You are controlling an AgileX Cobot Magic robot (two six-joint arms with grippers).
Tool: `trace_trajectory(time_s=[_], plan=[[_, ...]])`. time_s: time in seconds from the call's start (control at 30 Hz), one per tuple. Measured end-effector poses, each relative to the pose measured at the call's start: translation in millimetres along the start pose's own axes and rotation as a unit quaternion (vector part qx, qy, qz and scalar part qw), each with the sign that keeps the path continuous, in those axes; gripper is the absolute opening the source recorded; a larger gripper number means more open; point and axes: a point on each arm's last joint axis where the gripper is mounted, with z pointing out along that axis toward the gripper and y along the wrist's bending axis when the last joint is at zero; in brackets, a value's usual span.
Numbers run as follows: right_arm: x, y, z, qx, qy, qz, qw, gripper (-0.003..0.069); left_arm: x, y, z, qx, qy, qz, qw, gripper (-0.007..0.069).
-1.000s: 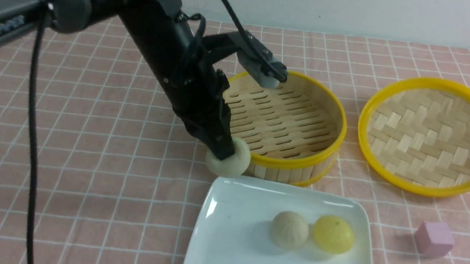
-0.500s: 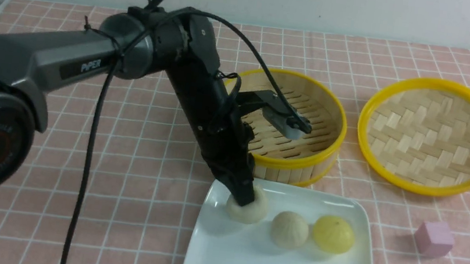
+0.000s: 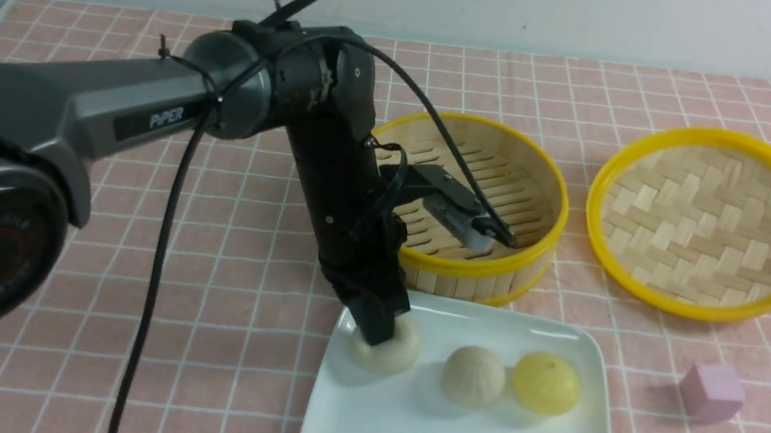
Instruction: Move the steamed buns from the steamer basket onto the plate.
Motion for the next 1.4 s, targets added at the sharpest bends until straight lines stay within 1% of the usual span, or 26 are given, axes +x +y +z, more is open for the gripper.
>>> trace_trajectory(time_s=[0.07, 0.1, 0.13, 0.23, 0.3, 0.33, 0.4, 0.43, 0.47, 0.5, 0.57, 0.6, 0.63, 0.67, 0.7, 0.73, 0.77, 0.83, 0.87, 0.97, 1.0, 1.03, 1.1, 1.27, 1.37, 1.4], plan=[[0, 0, 0, 0.000, 0.001, 0.000, 1.000, 0.0516, 0, 0, 0, 0.002, -0.002, -0.002, 1.000, 0.0201], [0, 0, 0, 0.000, 0.001, 0.000, 1.000, 0.0516, 0, 0, 0, 0.002, -0.002, -0.002, 1.000, 0.0211], [0, 0, 0, 0.000, 0.001, 0.000, 1.000, 0.0516, 0, -1, 0, 0.005, -0.003, -0.003, 1.000, 0.0285], [0, 0, 0, -0.001, 0.001, 0.000, 1.000, 0.0516, -4, -1, -5, 0.001, -0.012, -0.004, 1.000, 0.0461], [0, 0, 0, 0.000, 0.002, 0.000, 1.000, 0.0516, -9, -2, -20, -0.016, -0.028, -0.007, 0.999, 0.0560], [0, 0, 0, 0.000, 0.002, 0.000, 1.000, 0.0516, -11, -3, -29, -0.027, -0.036, -0.010, 0.999, 0.0594], [0, -1, 0, 0.006, -0.001, -0.004, 1.000, 0.0516, -16, -8, -62, -0.071, -0.062, -0.015, 0.995, 0.0629], [-1, -2, 0, 0.010, -0.005, -0.005, 1.000, 0.0516, -17, -10, -79, -0.098, -0.072, -0.017, 0.992, 0.0633], [-1, -2, 0, 0.011, -0.005, -0.006, 1.000, 0.0516, -17, -11, -83, -0.104, -0.075, -0.018, 0.992, 0.0633], [-4, -3, 0, 0.019, -0.019, -0.007, 1.000, 0.0516, -15, -13, -112, -0.161, -0.087, -0.026, 0.983, 0.0627], [-8, -6, -1, 0.031, -0.045, -0.004, 0.998, 0.0516, -9, -18, -147, -0.228, -0.104, -0.046, 0.967, 0.0603], [-9, -6, 0, 0.033, -0.048, -0.003, 0.998, 0.0516, -9, -19, -150, -0.230, -0.109, -0.049, 0.966, 0.0601], [-11, -7, -1, 0.037, -0.062, 0.001, 0.997, 0.0516, -6, -21, -165, -0.260, -0.120, -0.053, 0.957, 0.0586], [-17, -9, -2, 0.051, -0.098, 0.009, 0.994, 0.0516, -2, -25, -192, -0.312, -0.160, -0.061, 0.935, 0.0559], [-18, -10, -2, 0.052, -0.102, 0.010, 0.993, 0.0516, -2, -26, -195, -0.316, -0.166, -0.063, 0.932, 0.0556], [-21, -11, -4, 0.058, -0.117, 0.012, 0.991, 0.0516, -1, -29, -204, -0.331, -0.185, -0.062, 0.923, 0.0545], [-24, -13, -8, 0.073, -0.144, 0.007, 0.987, 0.0516, -1, -34, -218, -0.348, -0.224, -0.061, 0.908, 0.0526], [-27, -15, -20, 0.097, -0.183, -0.008, 0.978, 0.0516, 0, -41, -234, -0.362, -0.269, -0.060, 0.890, 0.0506], [-28, -15, -31, 0.115, -0.211, -0.022, 0.971, 0.0515, 0, -45, -242, -0.369, -0.295, -0.059, 0.879, 0.0494], [-19, -14, -68, 0.154, -0.265, -0.044, 0.951, 0.0516, 3, -52, -257, -0.382, -0.327, -0.057, 0.862, 0.0480], [-18, -14, -71, 0.159, -0.267, -0.046, 0.949, 0.0516, 4, -53, -258, -0.383, -0.329, -0.057, 0.861, 0.0479], [-8, -12, -92, 0.174, -0.288, -0.043, 0.941, 0.0516, 5, -54, -261, -0.386, -0.334, -0.056, 0.858, 0.0479], [9, -9, -118, 0.190, -0.303, -0.030, 0.933, 0.0516, 5, -55, -263, -0.390, -0.336, -0.054, 0.855, 0.0479], [56, -1, -159, 0.199, -0.301, 0.018, 0.932, 0.0516, 4, -54, -264, -0.392, -0.344, -0.052, 0.852, 0.0477], [85, 3, -163, 0.196, -0.281, 0.032, 0.939, 0.0516, 2, -54, -266, -0.395, -0.355, -0.048, 0.846, 0.0477], [88, 4, -161, 0.192, -0.278, 0.034, 0.941, 0.0516, 2, -55, -266, -0.395, -0.356, -0.048, 0.846, 0.0477]])
